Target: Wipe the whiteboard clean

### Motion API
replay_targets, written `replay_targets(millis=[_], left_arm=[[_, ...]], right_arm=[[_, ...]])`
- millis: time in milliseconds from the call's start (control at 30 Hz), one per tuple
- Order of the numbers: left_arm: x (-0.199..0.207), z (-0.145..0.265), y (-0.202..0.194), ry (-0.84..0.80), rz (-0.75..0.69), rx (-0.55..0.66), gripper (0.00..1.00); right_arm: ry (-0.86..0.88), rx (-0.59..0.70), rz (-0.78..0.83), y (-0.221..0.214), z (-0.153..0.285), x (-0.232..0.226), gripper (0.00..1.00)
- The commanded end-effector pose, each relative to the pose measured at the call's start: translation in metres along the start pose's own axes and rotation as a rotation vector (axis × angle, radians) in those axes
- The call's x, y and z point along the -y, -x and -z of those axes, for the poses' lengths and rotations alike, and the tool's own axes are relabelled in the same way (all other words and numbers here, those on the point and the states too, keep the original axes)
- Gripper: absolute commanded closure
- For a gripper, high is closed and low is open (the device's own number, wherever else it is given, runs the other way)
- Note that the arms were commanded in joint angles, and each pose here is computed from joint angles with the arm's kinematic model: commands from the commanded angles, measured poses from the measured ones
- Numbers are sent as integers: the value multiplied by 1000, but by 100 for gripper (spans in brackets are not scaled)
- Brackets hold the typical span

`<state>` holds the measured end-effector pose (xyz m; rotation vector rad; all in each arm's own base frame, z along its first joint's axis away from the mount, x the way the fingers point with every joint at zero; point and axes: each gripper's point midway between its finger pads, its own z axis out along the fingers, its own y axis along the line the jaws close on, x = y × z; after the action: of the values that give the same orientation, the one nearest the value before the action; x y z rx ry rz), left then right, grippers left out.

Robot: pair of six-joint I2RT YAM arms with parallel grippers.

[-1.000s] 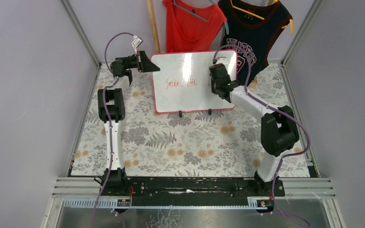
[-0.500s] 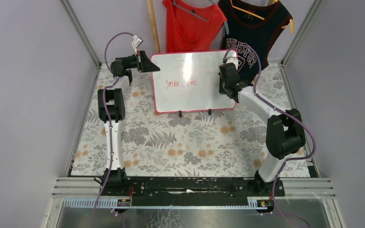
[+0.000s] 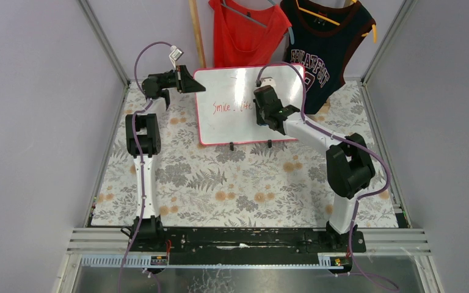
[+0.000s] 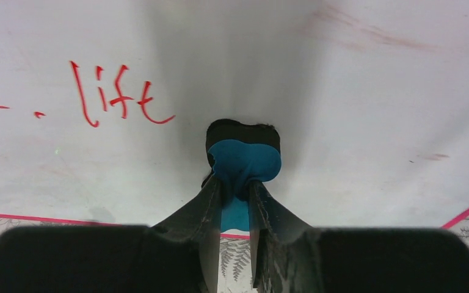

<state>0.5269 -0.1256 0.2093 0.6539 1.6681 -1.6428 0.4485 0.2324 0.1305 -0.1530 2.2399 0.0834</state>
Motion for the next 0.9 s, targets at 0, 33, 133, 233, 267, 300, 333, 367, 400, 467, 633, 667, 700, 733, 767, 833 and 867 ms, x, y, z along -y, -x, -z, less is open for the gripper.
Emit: replay_targets(millis=[0, 33, 133, 233, 267, 300, 333, 367, 400, 467, 633, 667, 700, 733, 767, 833, 867], left_arm=[[16, -8, -10, -8, -63, -94, 100], [16, -7, -11, -7, -62, -94, 100], [15, -7, -11, -7, -59, -94, 100], [14, -7, -13, -7, -55, -96, 100], [14, -7, -13, -6, -54, -99, 100], [15, -7, -13, -7, -54, -101, 100], [15, -7, -14, -5, -53, -104, 100], [15, -6, -14, -5, -57, -107, 100], [16, -7, -14, -5, -57, -110, 100], [16, -6, -14, -4, -59, -111, 100], [15, -6, -14, -5, -55, -106, 100], [15, -7, -14, -6, -56, -106, 100], [14, -6, -14, -5, -55, -106, 100], [14, -6, -14, -5, -52, -103, 100], [13, -7, -15, -5, -50, -103, 100], [14, -7, -15, -7, -51, -102, 100], [13, -8, -15, -8, -49, -102, 100]], right_arm=[[63, 53, -21, 21, 0, -20, 100], [55, 53, -19, 20, 0, -19, 100], [-7, 45, -6, 16, -1, -4, 100], [-48, 31, -10, 11, -3, 12, 100], [-66, 24, -20, 9, -3, 21, 100], [-81, 21, -30, 8, -2, 29, 100], [-106, 14, -40, 5, -2, 40, 100], [-127, 14, -51, 5, 0, 50, 100], [-148, 12, -62, 4, 2, 61, 100], [-185, 17, -90, 5, 7, 85, 100], [-239, 36, -80, 13, 20, 117, 100], [-238, 37, -74, 15, 20, 117, 100], [-227, 37, -70, 17, 20, 115, 100], [-215, 38, -70, 19, 20, 113, 100], [-196, 37, -72, 21, 19, 109, 100], [-148, 31, -84, 26, 15, 98, 100], [-129, 30, -90, 28, 13, 91, 100]])
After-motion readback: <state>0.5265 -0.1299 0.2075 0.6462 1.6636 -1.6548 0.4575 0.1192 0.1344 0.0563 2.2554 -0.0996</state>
